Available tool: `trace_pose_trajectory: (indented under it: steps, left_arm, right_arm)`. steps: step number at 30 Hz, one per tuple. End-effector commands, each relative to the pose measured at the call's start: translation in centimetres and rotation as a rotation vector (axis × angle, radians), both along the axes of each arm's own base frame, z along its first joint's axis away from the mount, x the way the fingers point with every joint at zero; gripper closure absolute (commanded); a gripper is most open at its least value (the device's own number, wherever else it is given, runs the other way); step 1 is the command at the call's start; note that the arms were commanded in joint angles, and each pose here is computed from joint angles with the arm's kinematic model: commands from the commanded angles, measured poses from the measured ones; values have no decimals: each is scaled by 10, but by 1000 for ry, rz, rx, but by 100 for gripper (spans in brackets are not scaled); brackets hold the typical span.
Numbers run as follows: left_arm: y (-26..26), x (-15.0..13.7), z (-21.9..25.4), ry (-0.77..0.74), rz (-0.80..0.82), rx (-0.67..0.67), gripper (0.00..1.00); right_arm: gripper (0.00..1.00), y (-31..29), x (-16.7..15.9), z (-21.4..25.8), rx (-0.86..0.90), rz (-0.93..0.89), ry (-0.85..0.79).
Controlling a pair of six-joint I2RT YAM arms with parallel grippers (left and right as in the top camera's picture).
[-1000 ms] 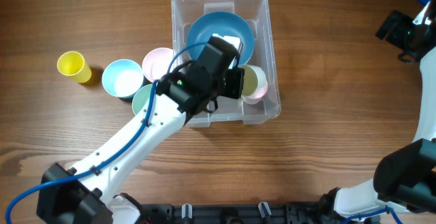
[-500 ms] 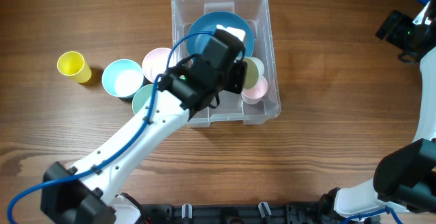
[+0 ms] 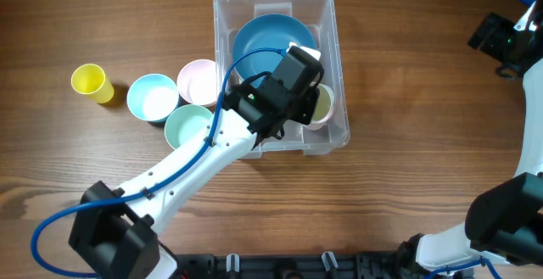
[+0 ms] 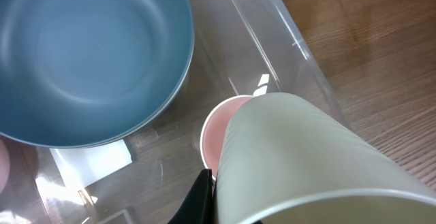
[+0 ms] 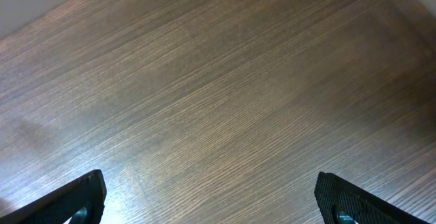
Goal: Pack container
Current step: 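Carry the cream cup over the container and lower it onto the pink cup, then release the cream cup and retract the left gripper to the left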
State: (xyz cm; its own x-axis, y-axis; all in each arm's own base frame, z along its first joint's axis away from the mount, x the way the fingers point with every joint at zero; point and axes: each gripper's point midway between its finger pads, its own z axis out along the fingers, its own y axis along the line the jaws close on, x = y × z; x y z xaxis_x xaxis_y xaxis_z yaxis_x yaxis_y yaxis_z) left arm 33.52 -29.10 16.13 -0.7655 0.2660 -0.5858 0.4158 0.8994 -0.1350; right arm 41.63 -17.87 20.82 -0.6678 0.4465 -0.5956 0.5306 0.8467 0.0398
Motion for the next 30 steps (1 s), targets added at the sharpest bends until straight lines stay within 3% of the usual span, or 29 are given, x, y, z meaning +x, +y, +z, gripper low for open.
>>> trace_pose_trajectory:
  steps: [1,10,13,16,23,30]
  left_arm:
    - [-5,6,-3,-13,-17,18,96]
    - [-6,6,-19,16,-18,44,94]
    - [-5,9,-24,15,-10,56,70]
    - [-8,12,-21,-1,-9,43,54]
    - [1,30,3,-81,50,48,48]
    - [98,67,51,-172,327,190,44]
  right_arm:
    - [0,3,0,9,9,-3,-28]
    - [0,3,1,9,9,-3,-28]
    - [0,3,1,9,9,-3,-28]
    - [0,3,1,9,9,-2,-28]
    - [0,3,1,9,9,-3,-28]
    - [0,3,1,9,9,-3,-28]
